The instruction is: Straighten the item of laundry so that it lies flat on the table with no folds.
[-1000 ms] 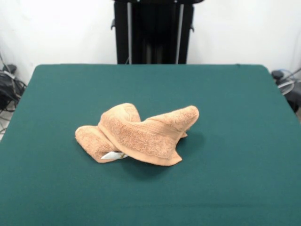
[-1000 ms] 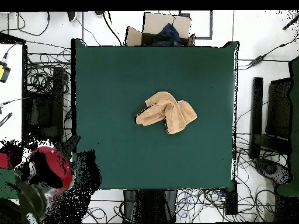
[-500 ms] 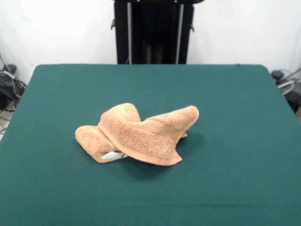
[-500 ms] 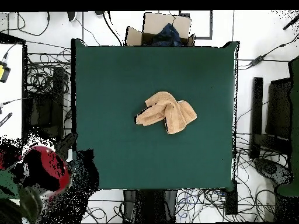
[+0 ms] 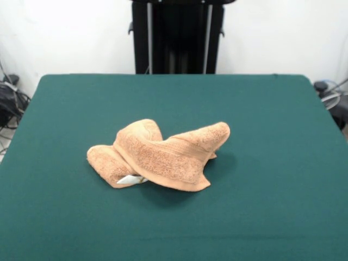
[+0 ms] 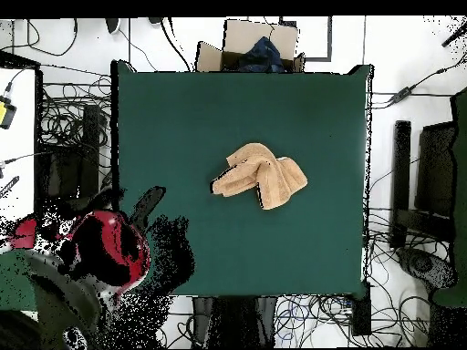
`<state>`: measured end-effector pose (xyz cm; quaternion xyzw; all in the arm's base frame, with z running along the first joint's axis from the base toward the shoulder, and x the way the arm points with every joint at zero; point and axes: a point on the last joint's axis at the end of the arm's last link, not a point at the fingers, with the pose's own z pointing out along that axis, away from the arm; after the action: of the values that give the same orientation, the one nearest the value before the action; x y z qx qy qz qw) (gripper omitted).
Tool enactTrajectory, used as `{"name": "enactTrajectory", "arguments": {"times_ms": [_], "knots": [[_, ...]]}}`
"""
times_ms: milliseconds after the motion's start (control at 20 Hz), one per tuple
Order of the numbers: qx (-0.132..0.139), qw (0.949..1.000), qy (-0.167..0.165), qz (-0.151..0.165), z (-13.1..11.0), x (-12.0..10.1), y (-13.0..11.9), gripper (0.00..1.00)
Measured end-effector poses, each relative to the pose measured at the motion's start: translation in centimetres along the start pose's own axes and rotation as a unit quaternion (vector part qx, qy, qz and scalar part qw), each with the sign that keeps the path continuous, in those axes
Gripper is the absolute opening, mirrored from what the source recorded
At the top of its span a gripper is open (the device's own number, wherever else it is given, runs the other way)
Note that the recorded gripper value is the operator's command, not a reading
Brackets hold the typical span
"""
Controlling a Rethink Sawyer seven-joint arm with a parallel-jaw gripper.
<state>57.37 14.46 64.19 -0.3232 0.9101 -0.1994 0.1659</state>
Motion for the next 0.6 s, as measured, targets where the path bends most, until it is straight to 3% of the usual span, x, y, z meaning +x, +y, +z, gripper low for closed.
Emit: {"name": "enactTrajectory", "arguments": {"times_ms": [100,200,300,350,450,500,600], "knots": [[0.106,0.9939,-0.012,-0.029,1.6,0.7,-1.6,1.0],[0.178,0.9821,-0.023,-0.058,2.5,1.1,-2.8,1.0],[0.283,0.9514,-0.042,-0.114,3.8,1.7,-4.5,1.0],[0.308,0.9413,-0.047,-0.131,4.1,1.8,-4.8,1.0],[0.374,0.9078,-0.061,-0.18,4.8,2.2,-5.5,1.0],[0.417,0.8805,-0.066,-0.215,5.3,2.4,-5.8,1.0],[0.466,0.8456,-0.064,-0.253,6.0,3.0,-6.0,1.0]]}}
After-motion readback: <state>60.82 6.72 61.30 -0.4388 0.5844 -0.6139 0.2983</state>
